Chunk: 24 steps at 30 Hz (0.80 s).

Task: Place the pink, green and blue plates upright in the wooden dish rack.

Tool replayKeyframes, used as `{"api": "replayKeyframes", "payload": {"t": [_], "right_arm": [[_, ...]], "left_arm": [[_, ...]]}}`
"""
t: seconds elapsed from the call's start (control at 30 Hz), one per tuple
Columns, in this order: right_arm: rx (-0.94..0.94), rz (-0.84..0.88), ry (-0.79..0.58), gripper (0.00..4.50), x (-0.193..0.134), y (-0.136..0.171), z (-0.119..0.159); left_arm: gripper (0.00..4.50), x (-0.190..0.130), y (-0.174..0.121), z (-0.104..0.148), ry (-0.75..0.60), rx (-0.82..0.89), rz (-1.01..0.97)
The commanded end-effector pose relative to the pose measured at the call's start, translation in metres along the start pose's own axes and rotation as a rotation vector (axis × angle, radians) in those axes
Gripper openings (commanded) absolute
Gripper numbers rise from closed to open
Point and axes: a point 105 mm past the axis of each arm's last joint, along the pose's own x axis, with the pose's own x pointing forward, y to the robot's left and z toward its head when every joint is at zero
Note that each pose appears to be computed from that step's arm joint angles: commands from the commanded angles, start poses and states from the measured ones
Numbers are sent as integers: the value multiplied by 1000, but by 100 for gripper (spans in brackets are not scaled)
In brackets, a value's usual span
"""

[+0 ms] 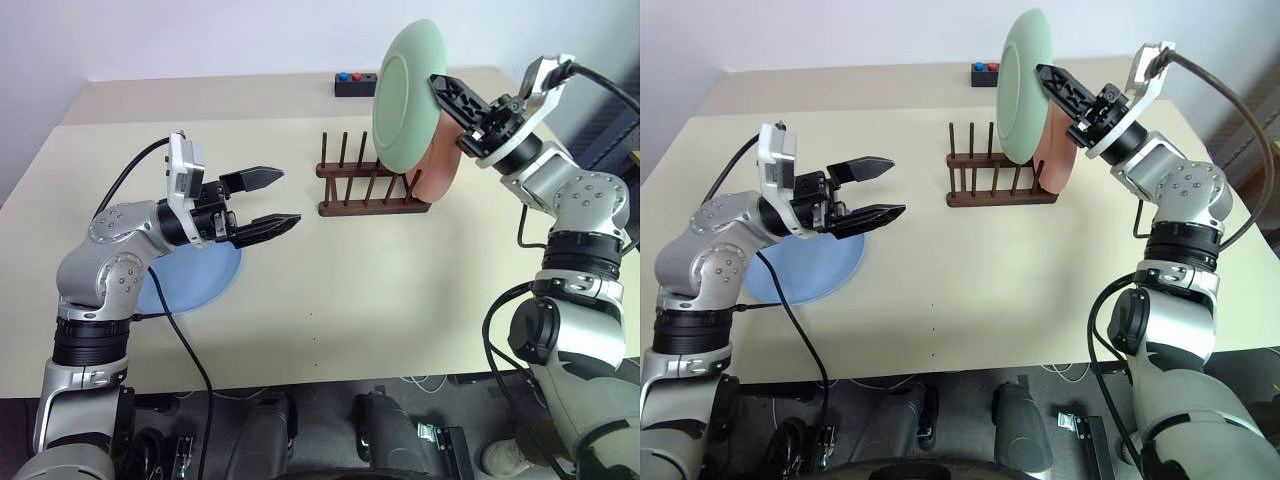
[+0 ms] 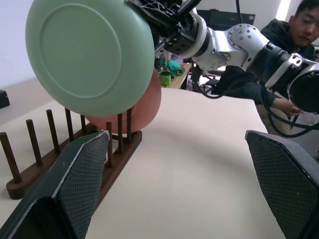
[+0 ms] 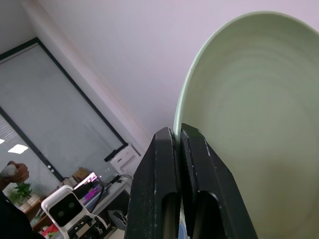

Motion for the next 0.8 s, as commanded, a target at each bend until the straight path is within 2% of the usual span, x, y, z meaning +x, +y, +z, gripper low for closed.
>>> {"api": "replayKeyframes", "payload": {"t": [0.03,0.37,0.8], "right_arm": [[-56,16,-12,3,-2,5,8],[-38,-39,23,3,-9,-13,-12],[-69,-101,62,3,-10,-27,-22]], "left_arm": [[450,-3,-3,11,-25,31,-7],[450,-4,-5,11,-29,28,-4],[450,-5,-6,13,-36,21,-2]]}}
